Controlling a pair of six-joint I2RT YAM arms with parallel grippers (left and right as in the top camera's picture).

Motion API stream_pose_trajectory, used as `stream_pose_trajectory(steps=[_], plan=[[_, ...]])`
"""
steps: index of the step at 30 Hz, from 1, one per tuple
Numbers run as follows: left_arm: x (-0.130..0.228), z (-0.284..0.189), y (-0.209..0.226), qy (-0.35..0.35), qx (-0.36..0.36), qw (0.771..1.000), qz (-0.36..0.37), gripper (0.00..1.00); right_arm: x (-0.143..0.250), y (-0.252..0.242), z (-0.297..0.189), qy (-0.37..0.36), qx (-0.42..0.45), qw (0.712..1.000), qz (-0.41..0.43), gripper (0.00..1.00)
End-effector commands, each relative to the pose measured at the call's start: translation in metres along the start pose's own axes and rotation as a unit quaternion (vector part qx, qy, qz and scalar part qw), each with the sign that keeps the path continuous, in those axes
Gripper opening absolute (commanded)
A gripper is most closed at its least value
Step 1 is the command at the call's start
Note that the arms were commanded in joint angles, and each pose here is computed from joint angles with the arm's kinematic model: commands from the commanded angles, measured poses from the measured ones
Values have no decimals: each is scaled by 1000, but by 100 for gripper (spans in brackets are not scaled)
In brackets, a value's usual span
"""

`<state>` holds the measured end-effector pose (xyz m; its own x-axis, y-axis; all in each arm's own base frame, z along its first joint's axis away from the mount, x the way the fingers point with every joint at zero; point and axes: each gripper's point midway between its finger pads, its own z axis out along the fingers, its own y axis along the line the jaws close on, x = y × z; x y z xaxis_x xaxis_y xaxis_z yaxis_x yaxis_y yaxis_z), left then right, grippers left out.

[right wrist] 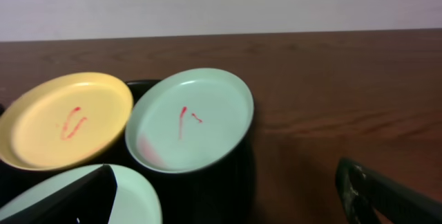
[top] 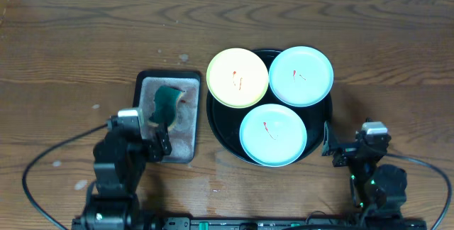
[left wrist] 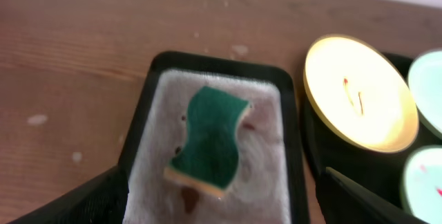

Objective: Clean dirty plates on tray and stack at the side
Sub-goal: 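Raise both arms from rest toward the sponge tray and plates, then lower the left gripper onto the green sponge and grasp it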

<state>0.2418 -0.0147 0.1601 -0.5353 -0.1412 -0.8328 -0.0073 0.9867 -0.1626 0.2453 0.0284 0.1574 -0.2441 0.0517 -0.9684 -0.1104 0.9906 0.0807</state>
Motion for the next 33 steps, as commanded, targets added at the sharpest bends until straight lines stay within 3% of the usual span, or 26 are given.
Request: stream_pose_trajectory(steps=[1,10,15,24,33], plan=[[-15,-4,-4,31,2,999,-10,88,-21,13,-1,17,-29,999,14,99],[-21,-15,-6,181,-21,983,-23,88,-33,40,14,187,-91,977,38,99],[-11,-16,-5,225,-27,974,-27,88,-35,43,16,267,-99,958,30,99],[-11,-14,-12,225,-6,974,-31,88,-52,74,17,257,-187,947,50,99],[-42,5,-15,175,4,984,-16,88,-22,71,21,318,-181,929,49,97]])
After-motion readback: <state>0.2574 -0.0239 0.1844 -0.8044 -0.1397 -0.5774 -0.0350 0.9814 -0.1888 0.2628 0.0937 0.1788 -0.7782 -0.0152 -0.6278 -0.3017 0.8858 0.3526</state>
